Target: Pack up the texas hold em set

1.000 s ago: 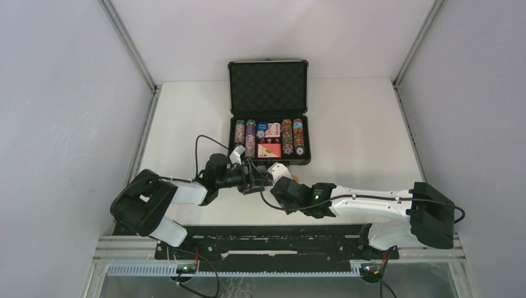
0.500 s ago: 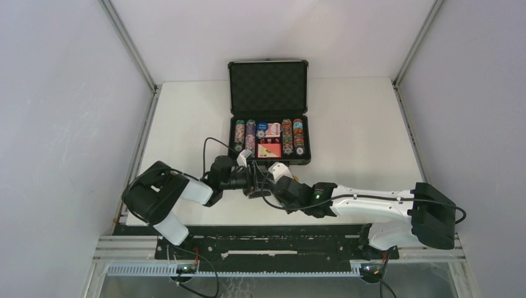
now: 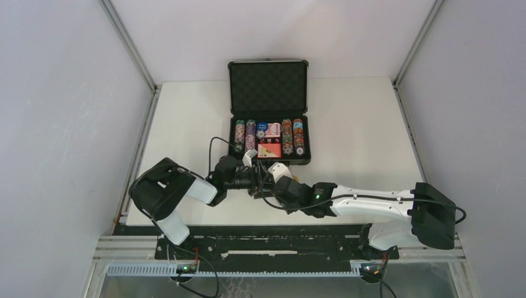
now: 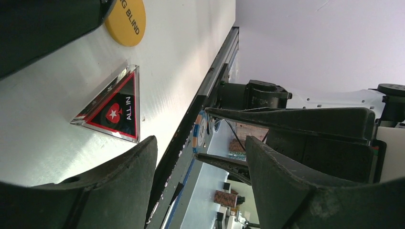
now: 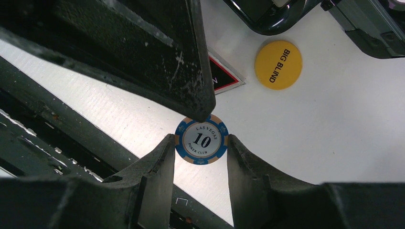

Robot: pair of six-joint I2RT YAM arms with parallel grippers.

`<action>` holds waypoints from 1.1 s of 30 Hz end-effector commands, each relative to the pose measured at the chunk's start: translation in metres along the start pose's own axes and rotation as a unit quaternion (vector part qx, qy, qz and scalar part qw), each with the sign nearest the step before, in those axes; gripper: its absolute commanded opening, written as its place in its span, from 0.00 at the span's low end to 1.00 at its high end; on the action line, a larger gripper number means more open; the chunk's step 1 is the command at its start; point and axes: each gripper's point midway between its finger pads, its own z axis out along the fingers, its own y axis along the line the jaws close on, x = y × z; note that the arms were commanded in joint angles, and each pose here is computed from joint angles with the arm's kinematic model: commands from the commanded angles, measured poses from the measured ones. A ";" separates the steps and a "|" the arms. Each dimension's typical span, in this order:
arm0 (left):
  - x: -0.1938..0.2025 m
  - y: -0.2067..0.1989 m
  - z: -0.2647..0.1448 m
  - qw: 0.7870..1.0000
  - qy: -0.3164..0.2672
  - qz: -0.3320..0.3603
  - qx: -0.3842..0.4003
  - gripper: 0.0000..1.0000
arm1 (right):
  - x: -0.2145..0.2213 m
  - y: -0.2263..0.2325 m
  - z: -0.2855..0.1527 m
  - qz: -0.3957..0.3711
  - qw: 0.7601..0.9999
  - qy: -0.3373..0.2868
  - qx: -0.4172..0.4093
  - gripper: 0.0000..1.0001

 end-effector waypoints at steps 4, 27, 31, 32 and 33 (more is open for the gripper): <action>-0.002 -0.024 0.013 0.999 0.010 0.027 0.035 0.72 | -0.027 0.003 -0.010 0.009 0.999 -0.039 -0.014 0.22; 0.014 -0.031 0.024 0.997 0.042 0.019 0.056 0.71 | -0.026 0.001 -0.011 0.009 0.999 -0.038 -0.007 0.23; 0.017 -0.032 0.025 0.997 0.049 0.018 0.057 0.70 | -0.026 0.000 -0.011 0.010 0.999 -0.038 -0.006 0.23; 0.018 -0.031 0.026 0.997 0.050 0.017 0.057 0.70 | -0.026 0.000 -0.011 0.010 0.999 -0.038 -0.006 0.23; 0.018 -0.031 0.027 0.997 0.051 0.016 0.056 0.70 | -0.026 0.000 -0.011 0.010 0.999 -0.038 -0.006 0.23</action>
